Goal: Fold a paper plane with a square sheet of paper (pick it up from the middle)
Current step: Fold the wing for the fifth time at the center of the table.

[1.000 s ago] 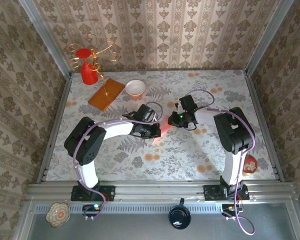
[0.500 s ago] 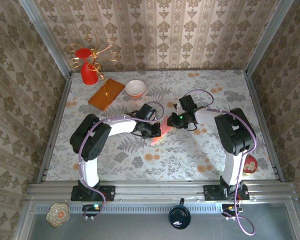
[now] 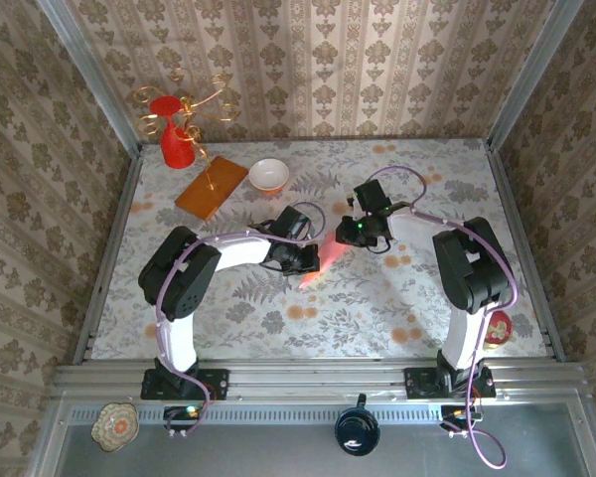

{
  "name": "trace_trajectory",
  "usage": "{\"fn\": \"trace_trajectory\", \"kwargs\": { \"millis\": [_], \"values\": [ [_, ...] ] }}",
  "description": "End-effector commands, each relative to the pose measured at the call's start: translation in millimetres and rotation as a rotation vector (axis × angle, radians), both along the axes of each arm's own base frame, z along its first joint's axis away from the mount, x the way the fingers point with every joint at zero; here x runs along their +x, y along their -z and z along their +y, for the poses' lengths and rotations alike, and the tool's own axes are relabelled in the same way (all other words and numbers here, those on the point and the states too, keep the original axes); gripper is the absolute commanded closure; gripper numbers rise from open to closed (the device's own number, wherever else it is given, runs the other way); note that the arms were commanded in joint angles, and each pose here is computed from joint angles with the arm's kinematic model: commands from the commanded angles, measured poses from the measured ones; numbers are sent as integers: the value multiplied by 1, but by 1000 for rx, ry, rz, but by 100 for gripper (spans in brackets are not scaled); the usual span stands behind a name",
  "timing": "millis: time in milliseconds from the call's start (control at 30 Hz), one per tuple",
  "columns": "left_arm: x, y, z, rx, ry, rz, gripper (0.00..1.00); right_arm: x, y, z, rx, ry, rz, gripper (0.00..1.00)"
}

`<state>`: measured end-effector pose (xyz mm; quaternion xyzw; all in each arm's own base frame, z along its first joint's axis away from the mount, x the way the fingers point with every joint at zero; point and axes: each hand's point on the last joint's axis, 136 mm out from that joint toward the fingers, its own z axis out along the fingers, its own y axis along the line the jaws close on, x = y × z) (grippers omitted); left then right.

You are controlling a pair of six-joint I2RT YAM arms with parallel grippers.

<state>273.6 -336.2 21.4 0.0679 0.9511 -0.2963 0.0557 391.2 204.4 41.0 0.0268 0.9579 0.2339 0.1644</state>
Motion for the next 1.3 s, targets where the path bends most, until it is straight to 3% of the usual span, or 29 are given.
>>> {"fn": "trace_trajectory", "kwargs": {
  "millis": [0, 267, 633, 800, 900, 1033, 1267],
  "values": [
    [-18, 29, 25, 104, -28, 85, 97, -2, 13, -9, -58, 26, 41, 80],
    [-23, 32, 29, 108, -42, 98, 97, -5, 34, -17, -51, 49, 77, 82],
    [-37, 44, 41, 119, -61, 132, 98, 9, 54, -40, 82, 103, 77, 83],
    [-37, 45, 40, 113, -60, 130, 98, 32, 38, -65, 104, 177, 12, 85],
    [-35, 42, 38, 103, -57, 121, 98, 41, -2, -71, 138, 192, -112, 85],
    [-32, 39, 33, 92, -52, 113, 98, 27, -35, -58, 154, 148, -173, 85],
    [-30, 37, 31, 82, -51, 109, 98, -26, -23, 4, 168, 26, -87, 91]
  ]
}}
